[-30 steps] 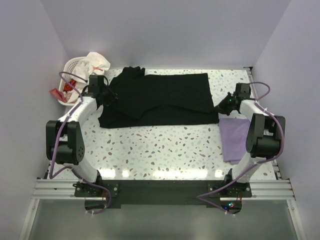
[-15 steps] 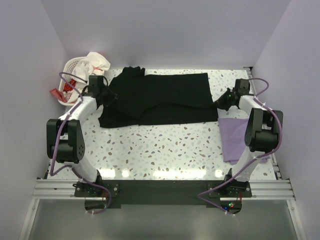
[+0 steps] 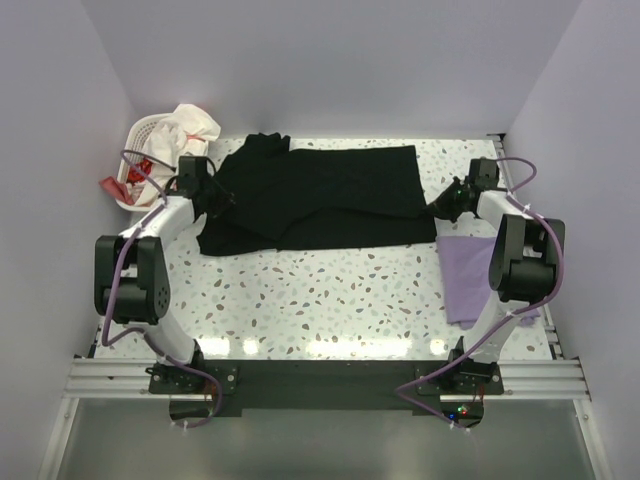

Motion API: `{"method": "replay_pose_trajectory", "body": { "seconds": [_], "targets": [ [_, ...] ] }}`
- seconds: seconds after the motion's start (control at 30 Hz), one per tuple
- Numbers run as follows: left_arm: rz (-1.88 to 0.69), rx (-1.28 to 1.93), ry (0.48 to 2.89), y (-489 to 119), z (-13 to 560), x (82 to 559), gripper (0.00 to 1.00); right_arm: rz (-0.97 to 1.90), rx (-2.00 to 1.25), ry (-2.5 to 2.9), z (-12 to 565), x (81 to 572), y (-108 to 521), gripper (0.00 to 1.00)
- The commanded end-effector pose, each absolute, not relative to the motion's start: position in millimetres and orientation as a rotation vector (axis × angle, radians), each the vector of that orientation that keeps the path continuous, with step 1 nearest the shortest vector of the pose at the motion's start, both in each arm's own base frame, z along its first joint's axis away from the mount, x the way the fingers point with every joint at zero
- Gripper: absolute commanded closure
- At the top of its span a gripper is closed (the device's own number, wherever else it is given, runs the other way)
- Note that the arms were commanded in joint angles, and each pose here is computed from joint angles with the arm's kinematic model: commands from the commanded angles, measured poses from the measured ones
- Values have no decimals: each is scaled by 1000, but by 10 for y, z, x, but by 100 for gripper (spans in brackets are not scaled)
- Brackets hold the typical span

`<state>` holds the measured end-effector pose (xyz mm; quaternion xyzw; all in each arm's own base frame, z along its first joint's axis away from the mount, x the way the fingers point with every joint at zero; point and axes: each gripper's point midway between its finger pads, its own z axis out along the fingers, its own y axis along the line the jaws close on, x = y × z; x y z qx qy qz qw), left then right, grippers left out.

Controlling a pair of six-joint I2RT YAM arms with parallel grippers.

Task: Fold and stack the t-shirts
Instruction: Fold the tshirt

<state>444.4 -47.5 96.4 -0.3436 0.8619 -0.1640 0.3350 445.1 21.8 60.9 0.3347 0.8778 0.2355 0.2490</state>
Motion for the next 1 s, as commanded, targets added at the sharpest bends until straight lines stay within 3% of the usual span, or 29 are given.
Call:
{"method": "replay_pose_trajectory", "body": {
  "seconds": [0.0, 0.57, 0.8, 0.97],
  "targets": [
    [-453, -846, 2182, -433, 1192, 4420, 100, 634, 883, 2347, 790, 4458, 198, 98],
    [-480, -832, 2068, -393, 1715, 3495, 100, 624, 801, 2293, 1228, 3757, 275, 99],
    [-464, -841, 2059, -361, 1631, 3058, 100, 581, 773, 2306, 1218, 3319, 285, 98],
    [-452, -846, 2087, -356, 1518, 3022, 100, 570, 779, 2309, 1198, 3218, 271, 98]
  ]
}}
